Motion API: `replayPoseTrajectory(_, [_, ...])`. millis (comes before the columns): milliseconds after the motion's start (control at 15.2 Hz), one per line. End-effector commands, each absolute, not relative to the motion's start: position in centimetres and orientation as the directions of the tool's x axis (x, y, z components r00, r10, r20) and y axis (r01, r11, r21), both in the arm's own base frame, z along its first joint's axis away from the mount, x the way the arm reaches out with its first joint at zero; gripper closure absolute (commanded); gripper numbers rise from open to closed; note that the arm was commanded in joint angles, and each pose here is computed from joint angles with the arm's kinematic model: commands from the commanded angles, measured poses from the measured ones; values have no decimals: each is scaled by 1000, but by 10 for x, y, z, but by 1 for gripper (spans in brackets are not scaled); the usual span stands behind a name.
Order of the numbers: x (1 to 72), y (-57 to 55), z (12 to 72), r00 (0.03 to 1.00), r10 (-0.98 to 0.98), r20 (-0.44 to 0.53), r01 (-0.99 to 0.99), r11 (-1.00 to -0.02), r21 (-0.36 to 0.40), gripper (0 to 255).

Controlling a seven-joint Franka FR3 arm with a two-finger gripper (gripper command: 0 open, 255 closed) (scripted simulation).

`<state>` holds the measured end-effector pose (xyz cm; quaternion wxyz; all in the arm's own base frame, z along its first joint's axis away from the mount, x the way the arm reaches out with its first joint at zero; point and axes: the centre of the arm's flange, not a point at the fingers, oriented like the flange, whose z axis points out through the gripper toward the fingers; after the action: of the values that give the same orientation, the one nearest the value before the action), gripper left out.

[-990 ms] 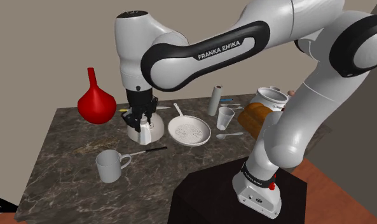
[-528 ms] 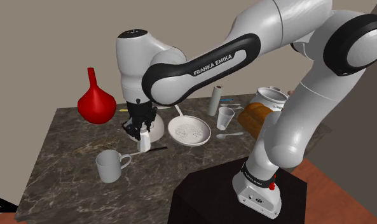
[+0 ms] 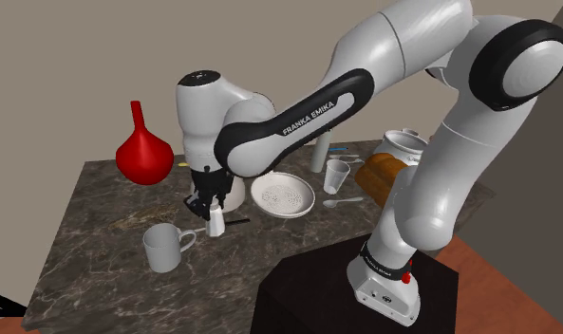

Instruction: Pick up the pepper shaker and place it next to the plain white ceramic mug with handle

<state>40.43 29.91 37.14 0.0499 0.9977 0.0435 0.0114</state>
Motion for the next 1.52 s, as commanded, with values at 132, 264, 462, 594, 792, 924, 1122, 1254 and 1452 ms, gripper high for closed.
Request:
replayPoseTrajectory(132, [404, 300, 351, 996, 88, 19, 86, -991, 100, 255])
replayPoseTrajectory(264, [404, 300, 340, 996, 88, 19, 86, -991, 100, 255])
replayPoseTrajectory(462, [404, 300, 325, 996, 88, 19, 86, -991, 100, 255])
replayPoseTrajectory(594, [404, 300, 314, 996, 88, 19, 86, -991, 100, 255])
replayPoseTrajectory(792, [404, 300, 302, 996, 88, 19, 86, -991, 100, 255])
replayPoseTrajectory(924, [404, 300, 302, 996, 88, 19, 86, -991, 100, 255])
replayPoseTrajectory(1122, [404, 300, 302, 996, 88, 19, 86, -991, 100, 255])
replayPoseTrajectory(1254, [404, 300, 302, 996, 88, 19, 86, -991, 100, 255])
replayPoseTrajectory(1452, [404, 300, 302, 996, 88, 19, 86, -991, 100, 0])
